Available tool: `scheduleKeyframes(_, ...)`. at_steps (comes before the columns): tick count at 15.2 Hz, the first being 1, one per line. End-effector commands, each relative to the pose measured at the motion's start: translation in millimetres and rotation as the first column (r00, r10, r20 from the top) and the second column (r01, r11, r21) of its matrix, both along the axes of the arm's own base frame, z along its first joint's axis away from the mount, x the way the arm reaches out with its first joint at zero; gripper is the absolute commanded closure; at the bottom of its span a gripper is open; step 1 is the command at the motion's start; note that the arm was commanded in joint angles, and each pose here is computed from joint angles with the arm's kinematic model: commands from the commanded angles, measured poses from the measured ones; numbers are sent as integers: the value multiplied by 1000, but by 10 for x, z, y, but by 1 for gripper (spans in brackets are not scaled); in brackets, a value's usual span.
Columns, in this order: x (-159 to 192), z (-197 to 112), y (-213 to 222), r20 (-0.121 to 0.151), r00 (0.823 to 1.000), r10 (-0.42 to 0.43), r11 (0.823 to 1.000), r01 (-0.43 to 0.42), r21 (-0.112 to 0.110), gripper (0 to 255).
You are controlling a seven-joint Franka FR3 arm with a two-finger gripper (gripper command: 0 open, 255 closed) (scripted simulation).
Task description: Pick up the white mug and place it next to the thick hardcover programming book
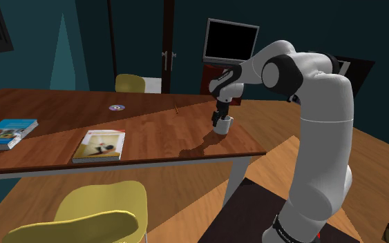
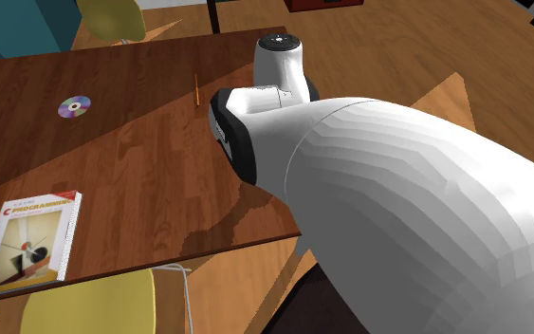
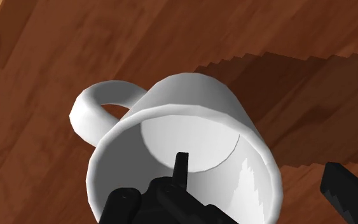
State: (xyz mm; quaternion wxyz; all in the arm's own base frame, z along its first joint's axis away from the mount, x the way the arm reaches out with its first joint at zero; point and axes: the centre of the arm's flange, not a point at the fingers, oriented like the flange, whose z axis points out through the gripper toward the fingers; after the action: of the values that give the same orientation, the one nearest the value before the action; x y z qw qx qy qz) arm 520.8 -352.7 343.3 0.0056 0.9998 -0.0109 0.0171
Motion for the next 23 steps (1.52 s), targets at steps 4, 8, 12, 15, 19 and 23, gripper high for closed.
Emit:
scheduleKeyframes(4,0,-4,-2,0,1000,0,1000,0,0,0)
scheduleKeyframes(8,0,-4,-2,0,1000,0,1000,0,0,255)
scheduleKeyframes(12,0,-4,-2,0,1000,0,1000,0,0,255)
scheduleKeyframes(15,0,-5,-2,0,1000,0,1000,0,0,255)
scheduleKeyframes(19,0,207,-2,0,1000,0,1000,0,0,255)
scheduleKeyframes(23,0,418,-2,0,1000,0,1000,0,0,255)
